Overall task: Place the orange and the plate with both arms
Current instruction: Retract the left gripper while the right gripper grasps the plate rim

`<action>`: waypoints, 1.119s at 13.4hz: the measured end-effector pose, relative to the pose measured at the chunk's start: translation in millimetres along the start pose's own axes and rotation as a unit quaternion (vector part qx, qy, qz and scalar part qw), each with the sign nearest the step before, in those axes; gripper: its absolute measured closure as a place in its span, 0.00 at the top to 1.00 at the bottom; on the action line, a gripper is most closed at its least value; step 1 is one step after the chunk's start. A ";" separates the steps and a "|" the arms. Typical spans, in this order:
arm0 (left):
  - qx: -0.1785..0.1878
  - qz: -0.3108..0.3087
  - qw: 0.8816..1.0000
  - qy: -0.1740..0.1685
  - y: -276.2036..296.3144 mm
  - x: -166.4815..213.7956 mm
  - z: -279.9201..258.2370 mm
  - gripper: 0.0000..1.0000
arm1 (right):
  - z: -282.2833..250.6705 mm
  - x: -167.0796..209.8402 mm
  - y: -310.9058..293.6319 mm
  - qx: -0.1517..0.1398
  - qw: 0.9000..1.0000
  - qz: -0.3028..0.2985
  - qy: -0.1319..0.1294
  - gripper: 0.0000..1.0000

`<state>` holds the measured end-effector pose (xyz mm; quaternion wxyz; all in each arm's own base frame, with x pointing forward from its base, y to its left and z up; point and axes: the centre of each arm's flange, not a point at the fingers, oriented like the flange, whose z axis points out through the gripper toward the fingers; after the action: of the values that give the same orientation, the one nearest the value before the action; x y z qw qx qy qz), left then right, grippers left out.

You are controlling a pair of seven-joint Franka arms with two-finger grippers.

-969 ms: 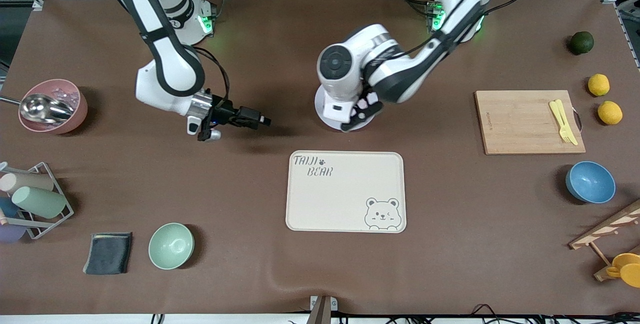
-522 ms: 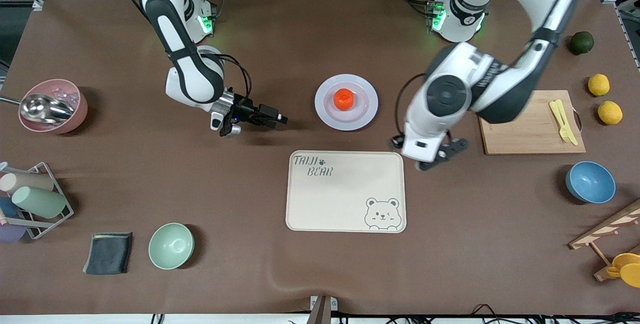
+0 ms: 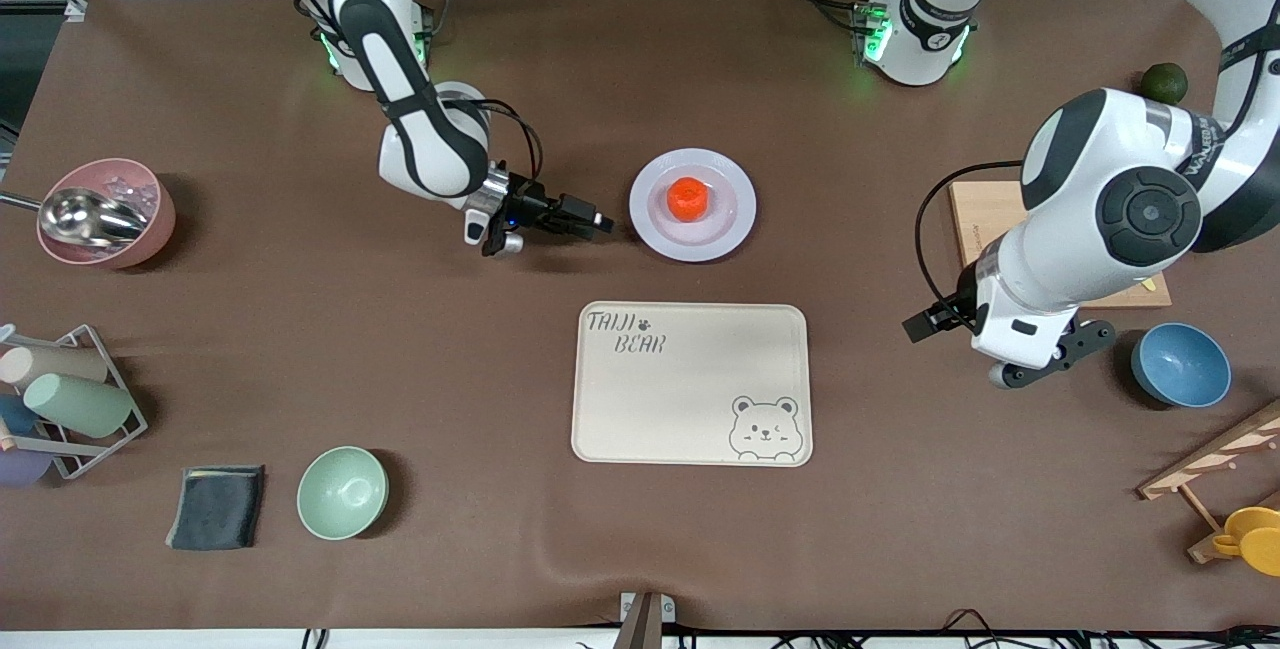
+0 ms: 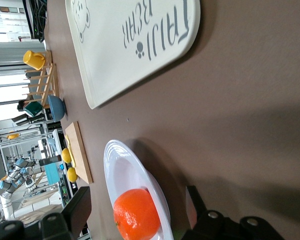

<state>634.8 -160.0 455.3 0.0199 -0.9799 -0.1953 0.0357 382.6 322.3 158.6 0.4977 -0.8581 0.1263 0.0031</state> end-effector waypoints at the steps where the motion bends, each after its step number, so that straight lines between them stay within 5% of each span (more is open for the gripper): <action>1: -0.001 0.016 1.000 0.004 -0.5 -1.0 -4.6 1.00 | 5.4 -4.0 3.7 0.008 1.000 -0.002 0.004 0.84; 3: 0.005 0.046 0.999 0.010 -11.6 -0.4 -18.3 1.00 | 16.3 -10.4 16.2 0.021 1.000 -0.001 0.006 0.74; 10: 0.030 0.149 0.988 0.012 -66.4 -9.7 -74.9 1.00 | 46.8 -37.5 20.7 0.034 0.999 0.016 0.005 0.68; 15: -0.002 0.214 0.977 0.011 -113.1 -42.2 -132.5 1.00 | 56.0 -51.2 23.4 0.032 0.999 0.009 0.004 0.54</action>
<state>563.1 -75.2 596.0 0.0125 -0.9994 0.0189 0.0279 334.6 370.1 117.0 0.5239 -0.8409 0.1357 -0.0001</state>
